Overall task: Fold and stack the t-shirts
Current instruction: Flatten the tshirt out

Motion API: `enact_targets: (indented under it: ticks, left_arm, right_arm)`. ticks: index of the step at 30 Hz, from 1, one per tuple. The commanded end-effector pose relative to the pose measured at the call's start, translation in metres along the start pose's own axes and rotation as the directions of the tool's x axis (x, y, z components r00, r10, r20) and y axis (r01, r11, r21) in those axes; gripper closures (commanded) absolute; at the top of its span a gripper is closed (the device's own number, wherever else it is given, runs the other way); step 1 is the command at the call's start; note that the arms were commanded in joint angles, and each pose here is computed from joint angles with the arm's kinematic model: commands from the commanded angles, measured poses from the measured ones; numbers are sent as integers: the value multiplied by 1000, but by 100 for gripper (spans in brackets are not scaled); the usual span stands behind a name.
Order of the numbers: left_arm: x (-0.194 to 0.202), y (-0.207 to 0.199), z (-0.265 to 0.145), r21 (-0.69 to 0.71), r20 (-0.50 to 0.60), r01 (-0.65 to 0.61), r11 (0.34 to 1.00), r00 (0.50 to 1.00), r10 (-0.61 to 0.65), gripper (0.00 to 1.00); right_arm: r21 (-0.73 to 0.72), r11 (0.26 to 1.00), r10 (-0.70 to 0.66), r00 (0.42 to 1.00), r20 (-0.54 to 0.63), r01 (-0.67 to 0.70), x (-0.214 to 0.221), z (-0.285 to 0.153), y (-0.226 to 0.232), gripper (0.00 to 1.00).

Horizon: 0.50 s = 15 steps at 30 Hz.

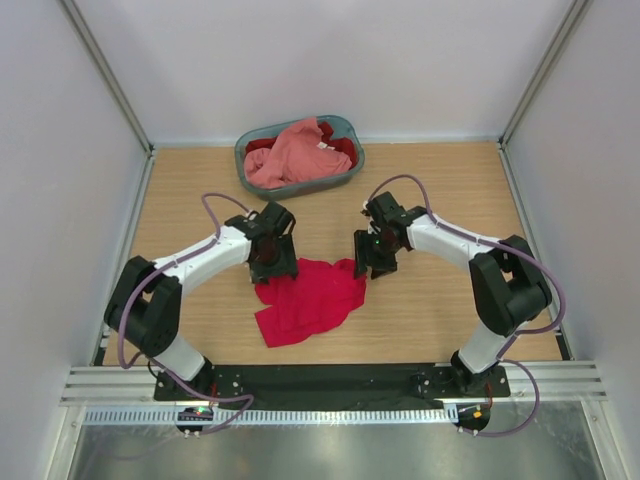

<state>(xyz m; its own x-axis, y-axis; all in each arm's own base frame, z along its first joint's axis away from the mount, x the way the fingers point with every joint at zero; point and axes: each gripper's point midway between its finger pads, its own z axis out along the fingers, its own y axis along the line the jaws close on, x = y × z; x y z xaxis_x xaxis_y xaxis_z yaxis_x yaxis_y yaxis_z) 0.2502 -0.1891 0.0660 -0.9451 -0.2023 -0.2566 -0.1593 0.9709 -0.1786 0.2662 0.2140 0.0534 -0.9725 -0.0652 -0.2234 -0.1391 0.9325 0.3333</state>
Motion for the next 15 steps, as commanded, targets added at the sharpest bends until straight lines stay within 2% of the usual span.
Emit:
enact_targets:
  ticks: [1,4,6,7,9,10,11,12,13,14,15]
  left_arm:
    - [0,-10,12,51,-9,7,999,1000,-7,33]
    - [6,-19,20,96,-48,4,995,999,1,34]
    - [4,-22,26,99,-49,-10,995,999,15,41]
    - [3,-23,28,99,-51,-17,995,998,22,44]
    - [2,-25,29,104,-56,-34,994,998,40,53]
    - [-2,-28,28,110,-49,-38,993,998,44,56]
    - [-4,-27,27,102,-42,-42,994,998,46,65]
    - [-7,-28,24,103,-29,-52,993,998,55,71]
    - [-11,-29,17,109,-12,-55,993,998,57,76]
    - [-16,-31,12,110,7,-59,992,998,58,88]
    - [-19,-34,7,117,20,-65,991,998,63,93]
  right_arm:
    - [-78,997,10,1000,0,-10,5,3,12,45]
    - [-101,994,28,999,-15,-29,11,9,13,47]
    - [-107,994,36,999,-7,-36,10,11,13,52]
    - [-113,993,38,999,-5,-38,9,11,14,58]
    - [-126,991,46,999,5,-45,5,11,14,63]
    - [-129,991,48,999,14,-46,2,10,14,72]
    - [-127,991,50,999,23,-46,0,9,14,78]
    - [-120,992,51,998,48,-45,-7,5,12,89]
    - [-112,993,54,997,62,-47,-11,2,10,95]
    - [-89,994,64,996,69,-58,-12,-2,5,99]
    - [-83,995,73,991,110,-64,-22,-14,2,99]
